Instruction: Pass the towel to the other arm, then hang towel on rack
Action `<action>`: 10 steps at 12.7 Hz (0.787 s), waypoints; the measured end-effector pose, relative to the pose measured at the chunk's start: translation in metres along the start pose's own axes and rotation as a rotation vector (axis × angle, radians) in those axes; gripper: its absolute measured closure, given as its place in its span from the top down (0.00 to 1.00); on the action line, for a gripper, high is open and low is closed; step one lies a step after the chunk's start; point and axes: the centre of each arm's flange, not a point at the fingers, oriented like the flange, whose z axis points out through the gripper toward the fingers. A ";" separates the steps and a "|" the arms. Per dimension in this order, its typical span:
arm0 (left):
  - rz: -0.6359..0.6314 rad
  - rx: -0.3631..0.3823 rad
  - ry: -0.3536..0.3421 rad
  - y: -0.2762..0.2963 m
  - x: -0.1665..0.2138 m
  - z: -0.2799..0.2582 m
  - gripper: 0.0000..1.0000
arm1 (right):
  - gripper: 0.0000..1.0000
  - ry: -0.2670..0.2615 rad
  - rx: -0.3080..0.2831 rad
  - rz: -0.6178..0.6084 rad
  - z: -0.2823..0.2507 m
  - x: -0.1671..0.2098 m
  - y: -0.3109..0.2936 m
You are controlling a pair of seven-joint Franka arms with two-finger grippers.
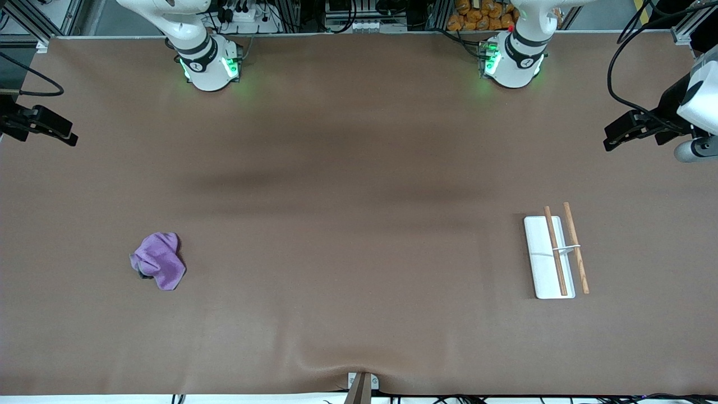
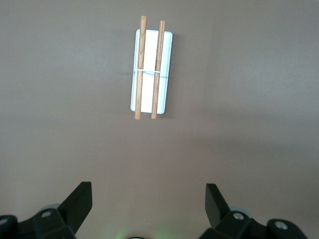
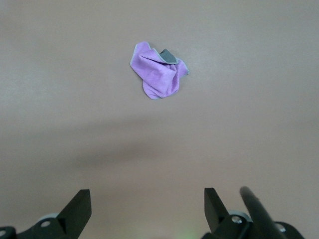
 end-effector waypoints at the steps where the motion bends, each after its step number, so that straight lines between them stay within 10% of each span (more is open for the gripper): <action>1: 0.001 0.000 0.000 0.000 0.000 0.000 1.00 | 1.00 0.001 0.000 -0.004 0.000 0.000 -0.001; 10: 0.003 0.005 -0.027 0.001 -0.001 0.005 1.00 | 1.00 0.013 0.002 -0.045 -0.002 0.001 -0.008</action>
